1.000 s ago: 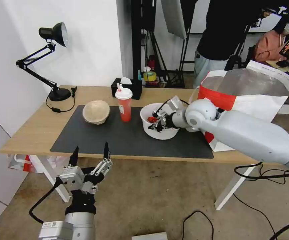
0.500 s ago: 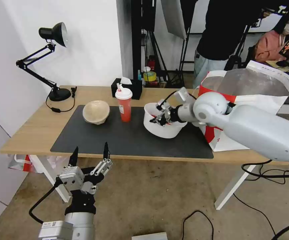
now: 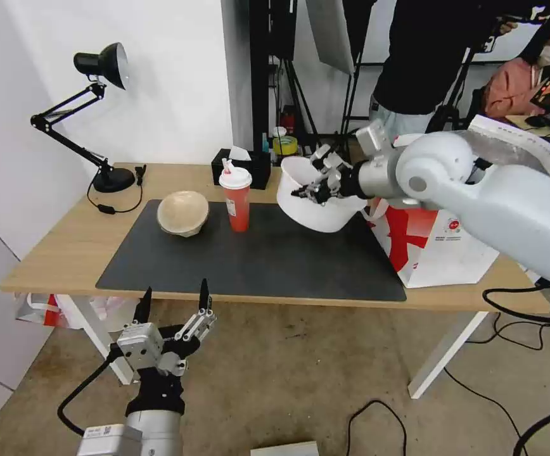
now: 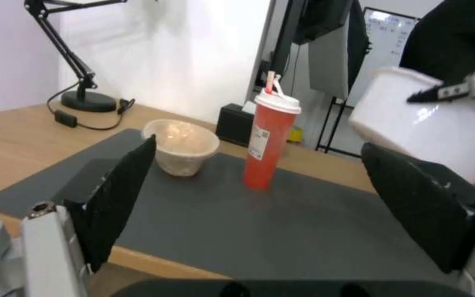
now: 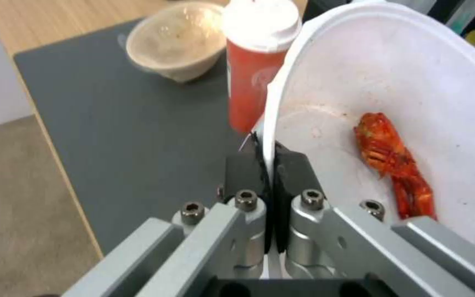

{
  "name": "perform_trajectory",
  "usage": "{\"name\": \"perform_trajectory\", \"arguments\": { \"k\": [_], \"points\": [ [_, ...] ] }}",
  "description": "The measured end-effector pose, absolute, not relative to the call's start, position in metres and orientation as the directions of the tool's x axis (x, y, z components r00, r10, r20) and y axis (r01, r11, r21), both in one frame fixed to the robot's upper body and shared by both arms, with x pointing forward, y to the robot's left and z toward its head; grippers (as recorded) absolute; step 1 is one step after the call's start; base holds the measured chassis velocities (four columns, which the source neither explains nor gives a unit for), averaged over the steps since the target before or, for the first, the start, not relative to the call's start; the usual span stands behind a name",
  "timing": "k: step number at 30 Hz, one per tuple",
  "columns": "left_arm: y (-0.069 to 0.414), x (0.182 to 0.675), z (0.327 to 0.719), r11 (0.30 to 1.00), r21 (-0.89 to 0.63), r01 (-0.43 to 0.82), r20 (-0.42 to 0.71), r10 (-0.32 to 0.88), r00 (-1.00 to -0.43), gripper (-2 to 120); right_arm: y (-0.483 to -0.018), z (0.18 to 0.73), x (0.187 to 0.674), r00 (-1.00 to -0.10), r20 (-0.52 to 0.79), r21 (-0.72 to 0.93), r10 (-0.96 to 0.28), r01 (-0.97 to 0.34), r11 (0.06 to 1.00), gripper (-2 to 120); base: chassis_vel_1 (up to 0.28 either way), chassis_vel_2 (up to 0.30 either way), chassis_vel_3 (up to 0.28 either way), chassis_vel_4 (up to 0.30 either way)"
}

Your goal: Pick up the trash from the table and place it into the takeout bag.

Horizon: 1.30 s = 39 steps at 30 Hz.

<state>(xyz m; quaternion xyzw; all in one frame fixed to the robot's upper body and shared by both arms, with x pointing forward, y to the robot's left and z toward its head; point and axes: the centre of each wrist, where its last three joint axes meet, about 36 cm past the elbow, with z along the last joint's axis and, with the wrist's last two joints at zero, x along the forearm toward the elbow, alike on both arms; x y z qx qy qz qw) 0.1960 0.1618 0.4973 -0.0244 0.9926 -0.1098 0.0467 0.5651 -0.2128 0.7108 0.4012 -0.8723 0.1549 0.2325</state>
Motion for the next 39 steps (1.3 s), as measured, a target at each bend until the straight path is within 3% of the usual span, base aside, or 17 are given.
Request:
{"name": "perform_trajectory", "arguments": {
  "k": [27, 39],
  "points": [
    [0.161, 0.189, 0.495, 0.976, -0.209, -0.055, -0.072, -0.071, -0.995, 100, -0.214, 0.803, 0.555, -0.606, 0.428, -0.163, -0.670, -0.781, 0.602, 0, 0.000, 0.000, 0.000, 0.000],
    [0.162, 0.191, 0.495, 0.978, -0.205, -0.044, -0.083, -0.062, -0.995, 100, -0.239, 0.813, 0.554, -0.635, 0.420, -0.185, -0.648, -0.759, 0.624, 0, 0.000, 0.000, 0.000, 0.000]
  ]
}}
